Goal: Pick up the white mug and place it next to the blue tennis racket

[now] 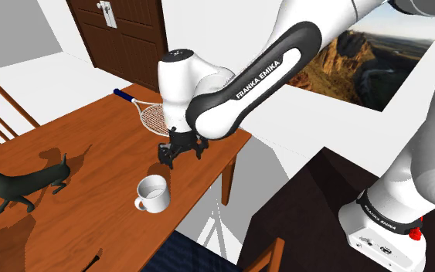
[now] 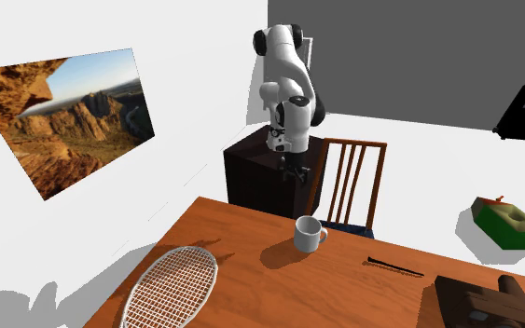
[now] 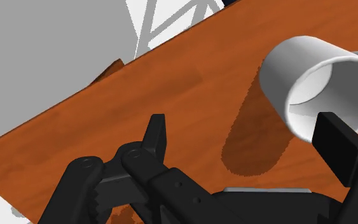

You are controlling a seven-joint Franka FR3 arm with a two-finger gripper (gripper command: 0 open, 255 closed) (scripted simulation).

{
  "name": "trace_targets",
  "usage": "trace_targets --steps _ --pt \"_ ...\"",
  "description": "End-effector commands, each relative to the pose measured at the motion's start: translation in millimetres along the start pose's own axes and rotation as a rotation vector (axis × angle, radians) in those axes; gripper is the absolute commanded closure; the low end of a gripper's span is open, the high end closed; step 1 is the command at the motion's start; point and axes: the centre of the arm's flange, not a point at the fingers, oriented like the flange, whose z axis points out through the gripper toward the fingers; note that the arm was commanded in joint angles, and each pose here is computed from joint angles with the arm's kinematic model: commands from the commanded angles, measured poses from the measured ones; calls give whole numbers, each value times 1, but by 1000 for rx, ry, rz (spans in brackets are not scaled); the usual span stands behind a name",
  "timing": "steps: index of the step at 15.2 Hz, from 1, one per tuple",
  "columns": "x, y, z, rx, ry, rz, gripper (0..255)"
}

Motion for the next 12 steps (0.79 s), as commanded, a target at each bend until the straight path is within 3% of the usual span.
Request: trace_targets --steps 1,8,12 --pt "7 -15 25 -6 1 8 0" --pt "32 -72 96 -25 -1 35 0" --pt "32 -73 113 -26 -1 36 0"
